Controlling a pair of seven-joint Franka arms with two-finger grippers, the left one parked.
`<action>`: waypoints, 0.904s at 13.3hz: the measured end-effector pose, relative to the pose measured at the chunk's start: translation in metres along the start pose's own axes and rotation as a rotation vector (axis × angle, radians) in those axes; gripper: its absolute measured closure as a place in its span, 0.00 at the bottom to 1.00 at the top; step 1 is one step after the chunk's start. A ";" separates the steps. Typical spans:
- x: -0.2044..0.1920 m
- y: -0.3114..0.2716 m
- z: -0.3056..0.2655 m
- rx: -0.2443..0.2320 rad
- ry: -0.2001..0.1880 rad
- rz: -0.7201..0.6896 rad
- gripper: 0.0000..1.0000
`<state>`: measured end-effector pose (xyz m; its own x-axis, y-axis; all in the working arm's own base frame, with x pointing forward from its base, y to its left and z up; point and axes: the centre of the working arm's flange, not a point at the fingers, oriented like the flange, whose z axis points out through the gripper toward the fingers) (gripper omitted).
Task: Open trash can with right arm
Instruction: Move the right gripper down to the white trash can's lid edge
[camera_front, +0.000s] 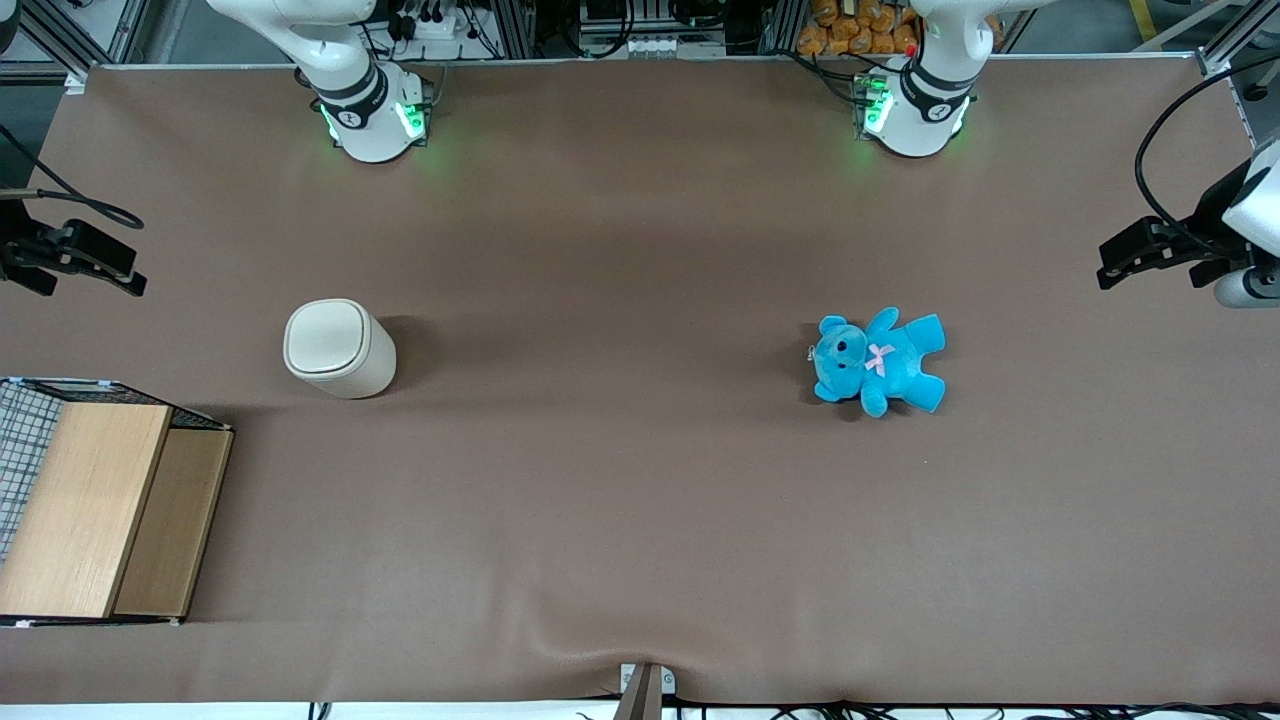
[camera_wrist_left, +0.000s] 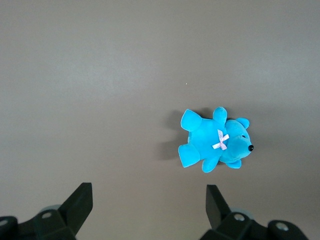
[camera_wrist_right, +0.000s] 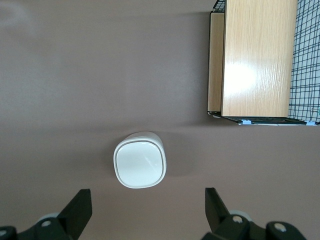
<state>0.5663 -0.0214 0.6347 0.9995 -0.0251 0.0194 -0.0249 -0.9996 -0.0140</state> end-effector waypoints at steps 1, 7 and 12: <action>0.000 0.000 0.000 0.000 0.000 0.000 0.00; 0.001 -0.006 0.002 0.001 -0.006 -0.011 0.00; 0.014 -0.039 0.040 0.004 -0.084 -0.069 0.00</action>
<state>0.5817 0.0182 0.5951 0.9970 0.0452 -0.0630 0.0441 -0.9988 -0.0191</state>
